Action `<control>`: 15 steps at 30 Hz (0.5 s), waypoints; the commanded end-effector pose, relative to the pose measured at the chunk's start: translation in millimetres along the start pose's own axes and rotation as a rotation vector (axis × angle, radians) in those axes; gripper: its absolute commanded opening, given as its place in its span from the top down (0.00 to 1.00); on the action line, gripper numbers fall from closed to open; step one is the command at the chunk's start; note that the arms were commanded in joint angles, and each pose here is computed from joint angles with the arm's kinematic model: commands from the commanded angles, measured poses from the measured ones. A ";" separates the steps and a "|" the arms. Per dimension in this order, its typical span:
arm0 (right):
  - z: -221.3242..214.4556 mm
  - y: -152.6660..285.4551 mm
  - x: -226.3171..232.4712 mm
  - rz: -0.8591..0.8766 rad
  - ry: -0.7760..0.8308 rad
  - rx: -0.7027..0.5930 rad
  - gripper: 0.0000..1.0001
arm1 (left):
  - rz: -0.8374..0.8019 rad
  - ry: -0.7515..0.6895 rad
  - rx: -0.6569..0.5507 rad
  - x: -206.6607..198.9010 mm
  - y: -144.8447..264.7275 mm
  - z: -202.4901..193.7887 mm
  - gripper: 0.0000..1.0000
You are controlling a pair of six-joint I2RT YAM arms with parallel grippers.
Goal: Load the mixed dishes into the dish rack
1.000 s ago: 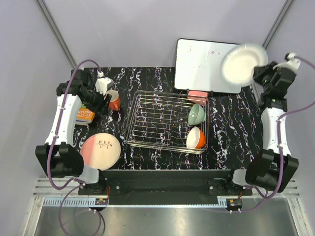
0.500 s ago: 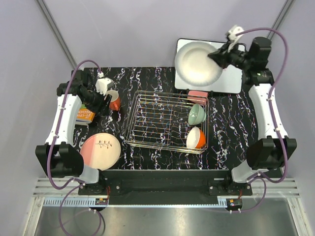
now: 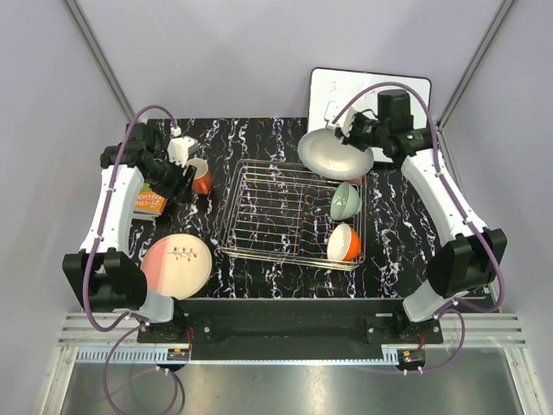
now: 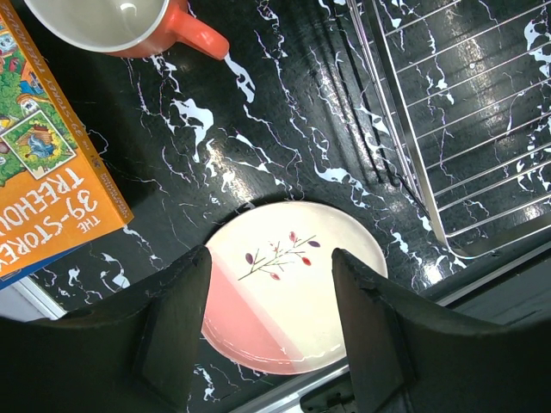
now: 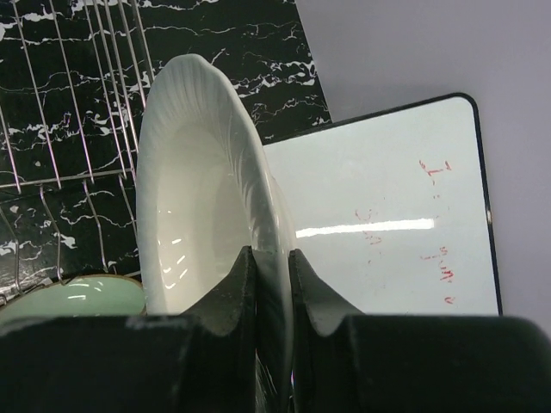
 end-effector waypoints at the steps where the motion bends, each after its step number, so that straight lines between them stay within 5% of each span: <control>1: 43.2 8.3 -42.6 -0.176 0.241 -0.063 1.00 | 0.015 0.006 -0.017 3.6 -1.7 6.2 0.38; 15: 29.3 -27.5 -14.6 -0.152 0.261 -0.072 1.00 | -0.005 0.007 -0.001 2.4 -10.9 0.8 0.38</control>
Point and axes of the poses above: each gripper's point midway between its finger pads, its own y axis back along the fingers, its own x axis along the line the jaws close on, z = x × y, the point moved 1 cm from there along y, back along the fingers, and after that the axes turned 3 degrees about y, right-handed, at the moved point
